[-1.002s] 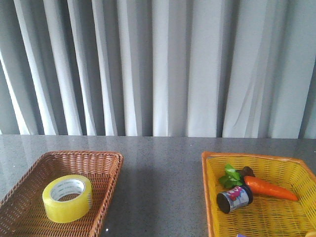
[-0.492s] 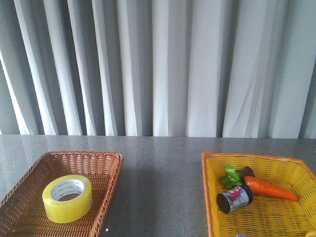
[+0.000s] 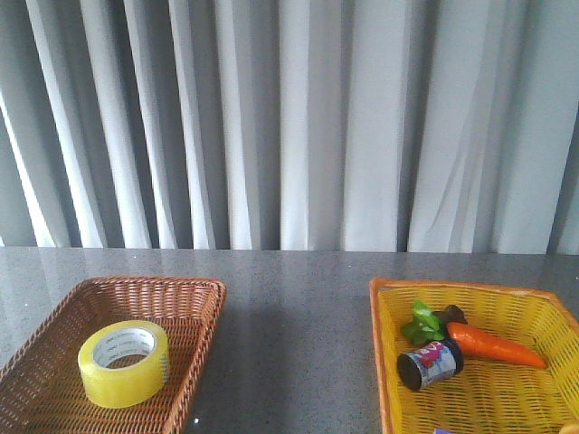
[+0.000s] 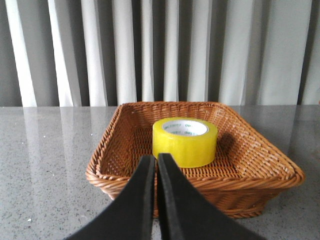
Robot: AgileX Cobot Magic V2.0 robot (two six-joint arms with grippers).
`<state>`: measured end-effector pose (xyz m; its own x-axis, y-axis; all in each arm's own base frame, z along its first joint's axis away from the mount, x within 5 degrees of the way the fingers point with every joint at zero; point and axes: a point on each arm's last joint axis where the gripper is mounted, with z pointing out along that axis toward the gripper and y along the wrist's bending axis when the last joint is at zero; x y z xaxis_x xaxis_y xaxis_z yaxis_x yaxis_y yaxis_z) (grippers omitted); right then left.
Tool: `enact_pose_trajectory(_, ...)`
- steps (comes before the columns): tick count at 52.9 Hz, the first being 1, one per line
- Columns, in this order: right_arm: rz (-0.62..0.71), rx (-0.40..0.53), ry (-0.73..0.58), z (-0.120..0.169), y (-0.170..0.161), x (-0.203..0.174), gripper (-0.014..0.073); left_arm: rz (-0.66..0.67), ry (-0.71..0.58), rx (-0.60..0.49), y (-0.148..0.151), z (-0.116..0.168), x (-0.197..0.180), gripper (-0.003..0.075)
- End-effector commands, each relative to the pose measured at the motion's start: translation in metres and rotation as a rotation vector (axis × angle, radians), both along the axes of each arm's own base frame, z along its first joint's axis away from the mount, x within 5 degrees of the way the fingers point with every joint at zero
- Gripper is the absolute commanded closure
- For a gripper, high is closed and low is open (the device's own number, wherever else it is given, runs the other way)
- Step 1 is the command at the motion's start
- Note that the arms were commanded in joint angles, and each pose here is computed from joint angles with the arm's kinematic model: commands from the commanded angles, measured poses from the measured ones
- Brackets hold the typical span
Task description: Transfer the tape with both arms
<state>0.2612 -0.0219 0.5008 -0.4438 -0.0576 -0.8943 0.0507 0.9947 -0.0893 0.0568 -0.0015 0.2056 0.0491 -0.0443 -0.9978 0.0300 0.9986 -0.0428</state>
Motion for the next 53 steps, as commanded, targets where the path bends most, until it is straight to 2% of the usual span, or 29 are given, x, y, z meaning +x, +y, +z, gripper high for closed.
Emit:
enact_pose_trajectory(1,-0.009,-0.019,-0.114,0.0191,-0.0013,-0.0108,0.0603,-0.012,-0.123,-0.019,-0.0008,0.0142,-0.0038,0.0727)
enact_pose_trajectory(16,-0.009,-0.018,-0.105,0.0175,-0.0015,-0.0091,0.0603,0.003,-0.075,0.075,-0.0003,0.0089,-0.0032,0.0727)
enact_pose_trajectory(53,-0.009,-0.018,-0.105,0.0175,-0.0015,-0.0091,0.0603,-0.001,-0.044,0.009,-0.0001,0.0063,-0.003,0.0727)
